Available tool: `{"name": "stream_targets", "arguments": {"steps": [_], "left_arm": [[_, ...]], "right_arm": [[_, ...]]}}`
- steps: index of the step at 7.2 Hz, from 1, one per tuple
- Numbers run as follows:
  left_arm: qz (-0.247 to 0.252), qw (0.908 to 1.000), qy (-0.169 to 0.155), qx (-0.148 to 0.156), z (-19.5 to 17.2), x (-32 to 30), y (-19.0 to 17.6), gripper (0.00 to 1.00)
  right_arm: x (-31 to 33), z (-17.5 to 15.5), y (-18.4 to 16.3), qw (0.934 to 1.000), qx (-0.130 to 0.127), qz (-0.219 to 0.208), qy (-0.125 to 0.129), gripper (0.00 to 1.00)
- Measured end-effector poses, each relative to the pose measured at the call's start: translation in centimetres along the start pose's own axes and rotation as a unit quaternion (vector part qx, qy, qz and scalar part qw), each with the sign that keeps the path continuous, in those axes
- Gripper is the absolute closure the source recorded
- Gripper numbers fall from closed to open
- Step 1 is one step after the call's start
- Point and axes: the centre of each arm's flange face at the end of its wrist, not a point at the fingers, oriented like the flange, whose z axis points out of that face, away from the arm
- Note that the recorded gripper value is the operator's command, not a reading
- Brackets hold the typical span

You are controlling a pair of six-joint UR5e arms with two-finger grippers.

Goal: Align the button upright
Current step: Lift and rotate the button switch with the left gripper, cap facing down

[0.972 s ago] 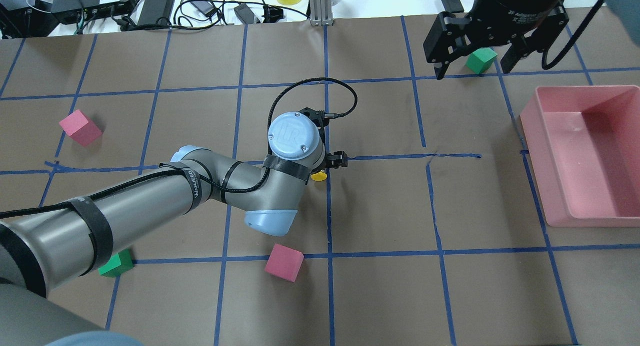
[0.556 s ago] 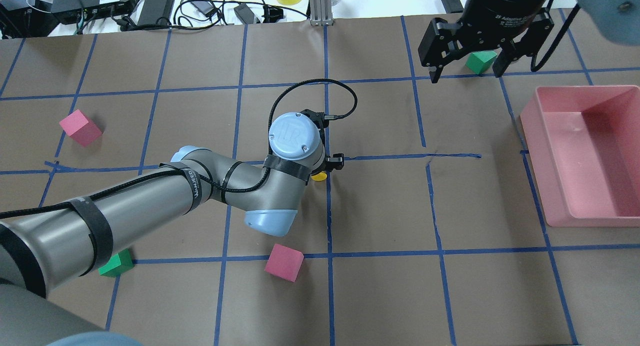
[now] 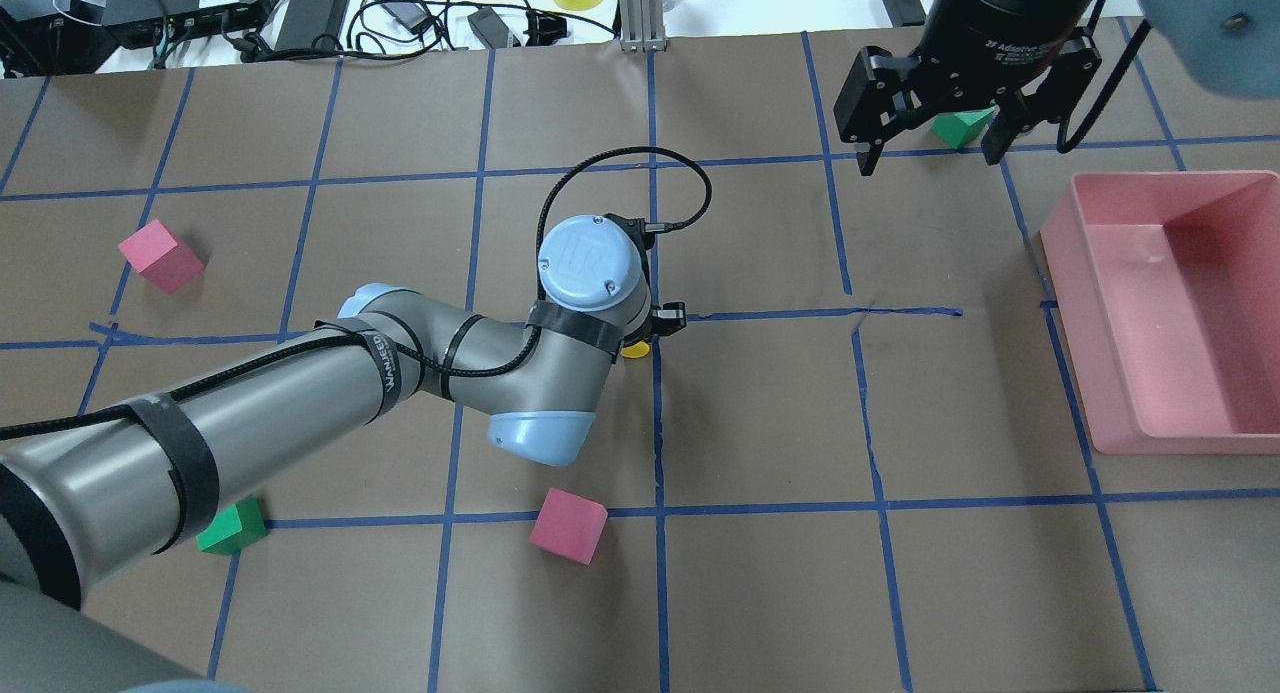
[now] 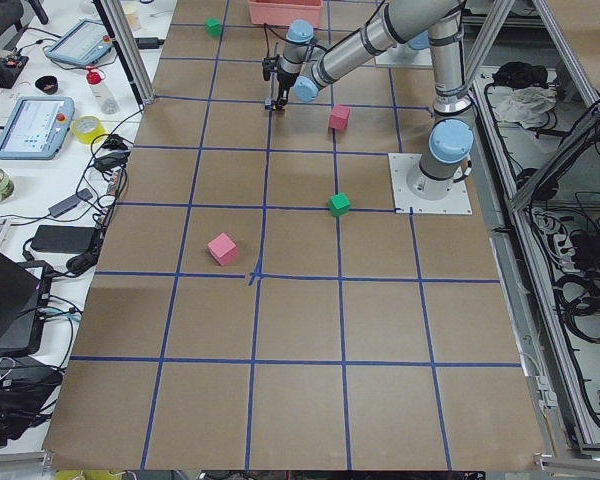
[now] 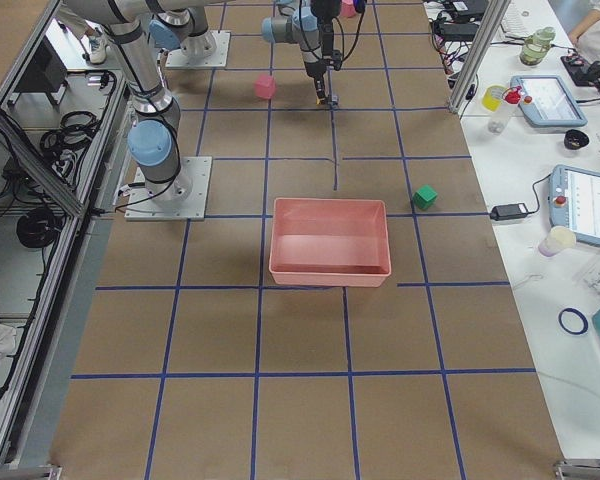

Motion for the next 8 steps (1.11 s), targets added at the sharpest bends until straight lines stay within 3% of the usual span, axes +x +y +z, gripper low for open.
{"name": "stream_targets", "arguments": {"steps": [2, 3, 4, 5, 6, 8], "left_arm": [[-0.071, 0.996, 0.003, -0.054, -2.5, 1.3, -2.1, 1.0], [-0.137, 0.9867, 0.017, -0.086, -3.5, 1.7, -3.0, 1.0], [-0.21, 0.9703, 0.039, -0.115, -4.1, 1.5, -3.9, 1.0], [-0.284, 0.9463, 0.061, -0.141, -4.4, 0.4, -5.1, 1.0], [-0.357, 0.9131, 0.093, -0.174, -4.6, -1.3, -6.5, 1.0], [-0.451, 0.8358, 0.161, -0.267, -4.1, -4.8, -8.2, 1.0]], "right_arm": [[0.0, 0.1, 0.1, 1.0, -0.001, 0.0, 0.001, 0.0], [0.0, 0.1, 0.1, 1.0, -0.001, 0.0, 0.001, 0.0], [0.0, 0.2, 0.1, 1.0, -0.002, -0.001, 0.002, 0.0], [0.0, 0.2, 0.1, 1.0, -0.003, 0.0, 0.002, 0.0], [0.0, 0.3, 0.1, 1.0, -0.004, 0.001, 0.002, 0.0], [0.0, 0.4, 0.2, 1.0, -0.005, 0.001, 0.001, 0.0]]}}
